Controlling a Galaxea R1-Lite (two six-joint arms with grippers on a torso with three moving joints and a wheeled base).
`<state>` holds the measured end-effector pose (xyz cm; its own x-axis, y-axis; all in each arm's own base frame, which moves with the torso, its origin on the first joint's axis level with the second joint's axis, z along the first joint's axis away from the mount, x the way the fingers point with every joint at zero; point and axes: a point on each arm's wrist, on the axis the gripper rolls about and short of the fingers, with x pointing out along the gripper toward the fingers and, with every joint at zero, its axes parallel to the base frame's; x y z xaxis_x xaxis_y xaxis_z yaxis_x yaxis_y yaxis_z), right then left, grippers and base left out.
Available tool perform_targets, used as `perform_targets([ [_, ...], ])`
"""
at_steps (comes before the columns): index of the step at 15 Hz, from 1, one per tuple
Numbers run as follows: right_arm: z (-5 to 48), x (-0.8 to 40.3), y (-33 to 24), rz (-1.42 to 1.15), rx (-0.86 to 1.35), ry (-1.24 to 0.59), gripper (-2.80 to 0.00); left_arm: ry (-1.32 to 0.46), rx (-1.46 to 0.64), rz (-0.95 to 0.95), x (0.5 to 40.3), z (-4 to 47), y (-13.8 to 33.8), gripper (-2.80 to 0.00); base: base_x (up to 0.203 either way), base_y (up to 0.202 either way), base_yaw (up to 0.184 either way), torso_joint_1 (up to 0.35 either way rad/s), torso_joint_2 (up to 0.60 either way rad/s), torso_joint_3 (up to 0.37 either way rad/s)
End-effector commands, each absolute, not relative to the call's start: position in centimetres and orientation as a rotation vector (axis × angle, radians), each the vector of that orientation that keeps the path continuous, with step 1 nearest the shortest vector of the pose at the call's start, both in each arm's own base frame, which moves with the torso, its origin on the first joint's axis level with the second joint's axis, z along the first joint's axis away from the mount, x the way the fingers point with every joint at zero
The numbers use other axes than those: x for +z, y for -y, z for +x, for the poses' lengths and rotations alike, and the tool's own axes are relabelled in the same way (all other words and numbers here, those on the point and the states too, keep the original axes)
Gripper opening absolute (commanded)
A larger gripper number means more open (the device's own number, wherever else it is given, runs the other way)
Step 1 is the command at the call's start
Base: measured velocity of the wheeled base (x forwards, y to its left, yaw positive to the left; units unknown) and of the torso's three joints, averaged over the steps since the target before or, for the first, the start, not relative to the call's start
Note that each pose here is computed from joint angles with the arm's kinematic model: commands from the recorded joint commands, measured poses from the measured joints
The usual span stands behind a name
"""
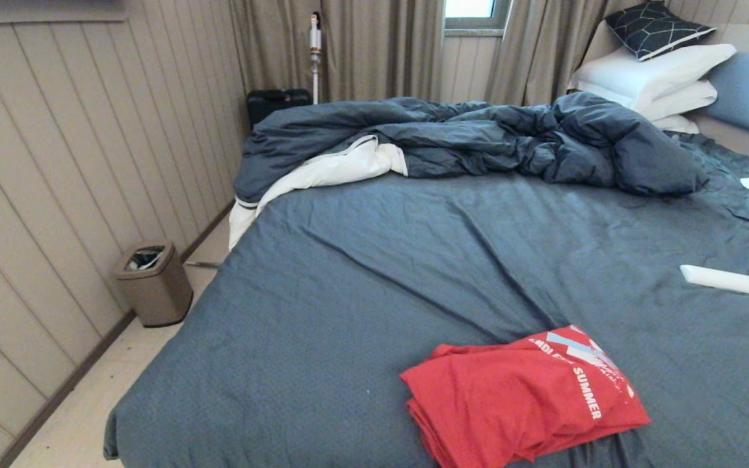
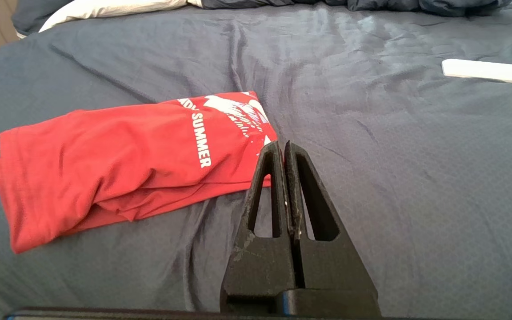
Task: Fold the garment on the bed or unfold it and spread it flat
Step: Unford the red T-shirt
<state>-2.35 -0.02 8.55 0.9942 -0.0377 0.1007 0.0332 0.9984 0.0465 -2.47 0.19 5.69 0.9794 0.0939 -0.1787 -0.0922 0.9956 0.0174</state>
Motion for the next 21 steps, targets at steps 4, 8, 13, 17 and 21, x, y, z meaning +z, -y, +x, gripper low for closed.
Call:
perform_targets([
  [4,-2.33,8.57,0.02,0.042,-0.032,0.100,-2.80,-0.178,0.095,0.006,5.74,-2.45,-0.19,-2.80,0.000,0.000,0.000,0.000,0.00,0.000],
  [8,-2.33,8.57,0.02,0.043,-0.032,0.100,-2.80,-0.173,0.097,0.001,5.78,-2.44,-0.20,-2.80,0.000,0.000,0.000,0.000,0.00,0.000],
  [13,-2.33,8.57,0.02,0.043,-0.032,0.100,-2.80,-0.152,0.099,-0.001,5.99,-2.41,-0.20,-2.80,0.000,0.000,0.000,0.000,0.00,0.000],
  [17,-2.33,8.57,0.01,0.042,-0.029,0.100,-2.80,-0.090,0.097,-0.006,6.62,-2.33,-0.20,-2.80,0.000,0.000,0.000,0.000,0.00,0.000],
  [21,-2.33,8.58,0.01,0.037,-0.027,0.102,-2.80,-0.086,0.099,-0.016,6.65,-2.33,-0.20,-2.80,0.000,0.000,0.000,0.000,0.00,0.000],
])
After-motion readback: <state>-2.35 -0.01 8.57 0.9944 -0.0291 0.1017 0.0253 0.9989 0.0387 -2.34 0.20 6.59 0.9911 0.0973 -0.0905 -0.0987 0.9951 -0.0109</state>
